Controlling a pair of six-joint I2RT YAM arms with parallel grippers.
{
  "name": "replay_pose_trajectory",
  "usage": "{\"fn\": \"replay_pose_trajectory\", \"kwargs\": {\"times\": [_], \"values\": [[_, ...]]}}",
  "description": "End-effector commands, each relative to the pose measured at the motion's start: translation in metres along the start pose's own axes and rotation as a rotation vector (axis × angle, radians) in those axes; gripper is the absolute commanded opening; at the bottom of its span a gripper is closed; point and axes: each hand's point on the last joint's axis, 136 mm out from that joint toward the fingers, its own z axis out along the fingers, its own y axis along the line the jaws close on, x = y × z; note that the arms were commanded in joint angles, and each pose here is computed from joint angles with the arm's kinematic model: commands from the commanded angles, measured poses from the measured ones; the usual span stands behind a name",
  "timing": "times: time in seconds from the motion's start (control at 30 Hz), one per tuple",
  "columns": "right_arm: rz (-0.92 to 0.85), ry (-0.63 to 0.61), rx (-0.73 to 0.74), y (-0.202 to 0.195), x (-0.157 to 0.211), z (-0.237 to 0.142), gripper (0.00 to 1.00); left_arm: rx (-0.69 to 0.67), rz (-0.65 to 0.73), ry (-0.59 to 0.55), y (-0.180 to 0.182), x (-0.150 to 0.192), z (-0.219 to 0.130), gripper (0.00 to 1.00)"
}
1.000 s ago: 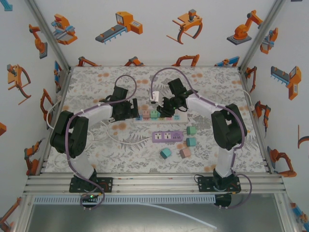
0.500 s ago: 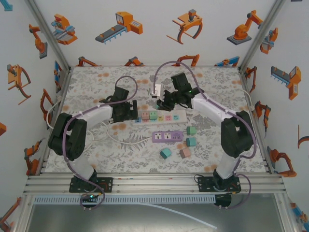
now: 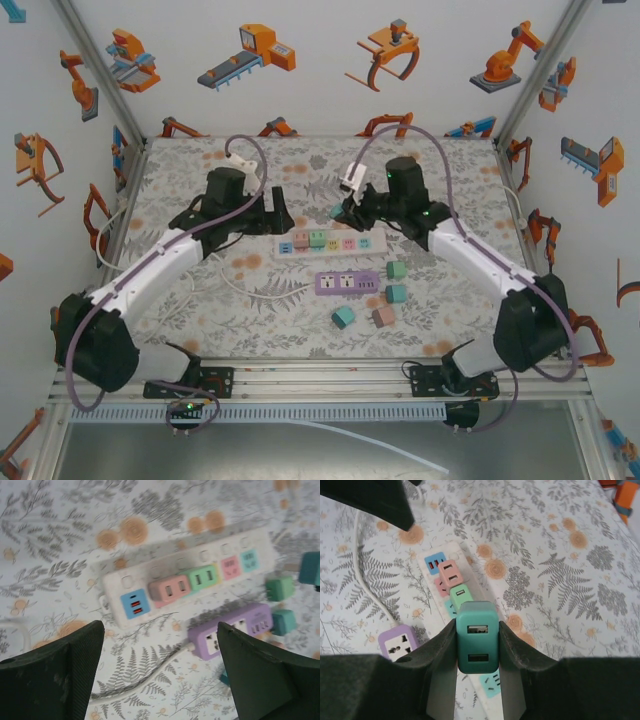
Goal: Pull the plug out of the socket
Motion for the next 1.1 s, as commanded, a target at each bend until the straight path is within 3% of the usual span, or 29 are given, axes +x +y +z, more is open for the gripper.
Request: {"fn": "replay_pose_trajectory", "kwargs": {"times": [0.0, 0.23, 0.37, 0.57, 0.87, 1.07], "values": [[0.224, -0.175, 0.122, -0.025, -0.023, -0.032, 0.19, 0.199, 0.102, -0.051, -0.041, -0.007, -0.02, 0.88], [0.68, -0.27, 0.345, -0.072, 0.025, -0.099, 0.18, 0.443, 0.273, -0.109, -0.096, -0.004, -0.064, 0.96], [0.92, -0.286, 0.474, -0.087, 0.073, -0.128, 0.18, 0.521, 0.341, -0.115, -0.113, 0.008, -0.082, 1.0], [1.252, -0.258, 0.596, -0.095, 0.153, -0.147, 0.18, 0.592, 0.435, -0.135, -0.129, 0.024, -0.101, 0.97], [1.406, -0.188, 0.534, -0.097, 0.216, -0.121, 0.2, 0.597, 0.459, -0.111, -0.134, 0.031, -0.097, 0.97], [1.449, -0.165, 0.451, -0.102, 0.233, -0.1, 0.26, 0.553, 0.468, -0.077, -0.128, 0.036, -0.088, 0.97]]}}
